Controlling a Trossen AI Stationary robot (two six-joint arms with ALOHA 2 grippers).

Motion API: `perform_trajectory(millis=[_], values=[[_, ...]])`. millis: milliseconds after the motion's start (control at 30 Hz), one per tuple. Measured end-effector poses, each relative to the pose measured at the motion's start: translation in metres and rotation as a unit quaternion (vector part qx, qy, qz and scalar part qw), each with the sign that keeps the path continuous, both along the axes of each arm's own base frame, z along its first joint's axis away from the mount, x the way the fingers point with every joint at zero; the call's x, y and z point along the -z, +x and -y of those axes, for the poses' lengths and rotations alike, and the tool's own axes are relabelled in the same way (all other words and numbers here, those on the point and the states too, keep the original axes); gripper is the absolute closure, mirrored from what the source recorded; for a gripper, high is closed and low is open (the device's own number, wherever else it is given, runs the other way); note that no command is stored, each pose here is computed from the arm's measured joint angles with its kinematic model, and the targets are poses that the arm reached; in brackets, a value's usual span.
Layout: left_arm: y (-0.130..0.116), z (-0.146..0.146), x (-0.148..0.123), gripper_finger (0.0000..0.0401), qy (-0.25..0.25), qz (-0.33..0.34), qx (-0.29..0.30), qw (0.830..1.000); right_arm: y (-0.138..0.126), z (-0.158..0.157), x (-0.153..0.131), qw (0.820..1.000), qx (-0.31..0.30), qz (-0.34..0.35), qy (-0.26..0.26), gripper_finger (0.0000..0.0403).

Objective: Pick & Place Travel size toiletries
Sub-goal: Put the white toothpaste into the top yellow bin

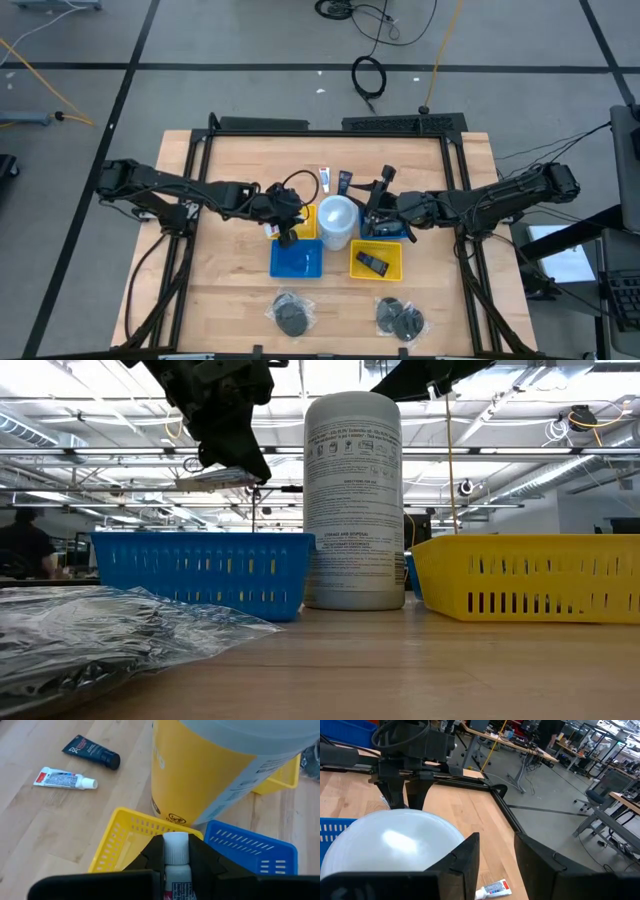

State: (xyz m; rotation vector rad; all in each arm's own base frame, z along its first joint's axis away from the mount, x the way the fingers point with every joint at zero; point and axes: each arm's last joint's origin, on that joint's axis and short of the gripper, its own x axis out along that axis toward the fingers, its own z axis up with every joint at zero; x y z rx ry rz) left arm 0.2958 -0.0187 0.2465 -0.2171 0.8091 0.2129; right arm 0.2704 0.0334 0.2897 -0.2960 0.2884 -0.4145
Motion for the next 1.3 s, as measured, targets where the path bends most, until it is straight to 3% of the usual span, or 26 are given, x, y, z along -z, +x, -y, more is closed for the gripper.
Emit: perform_trajectory(millis=[267, 600, 767, 933, 1100, 1300], values=[[0.0, 0.0, 0.0, 0.0342, 0.0, 0.0, 0.0, 1.0, 0.0, 0.0, 0.0, 1.0, 0.0, 0.0, 0.0, 0.0289], [0.0, -0.002, 0.0, 0.023, 0.002, 0.0, -0.005, 1.0, 0.0, 0.0, 0.0, 1.0, 0.0, 0.0, 0.0, 0.0289], [0.0, -0.006, 0.0, 0.0203, 0.042, 0.0, -0.034, 0.999, 0.0, 0.0, 0.0, 1.0, 0.004, 0.007, 0.015, 0.0289], [-0.001, -0.022, -0.001, 0.0198, 0.112, -0.005, -0.091, 0.99, 0.0, 0.0, 0.0, 1.0, 0.004, 0.009, 0.018, 0.0289], [-0.007, -0.05, 0.01, 0.0207, 0.183, -0.056, -0.073, 0.979, 0.0, 0.0, 0.0, 0.999, 0.008, 0.017, 0.034, 0.0289], [-0.015, -0.086, 0.024, 0.0223, 0.183, -0.07, -0.045, 0.98, 0.0, 0.0, 0.0, 0.999, 0.01, 0.019, 0.037, 0.0289]])
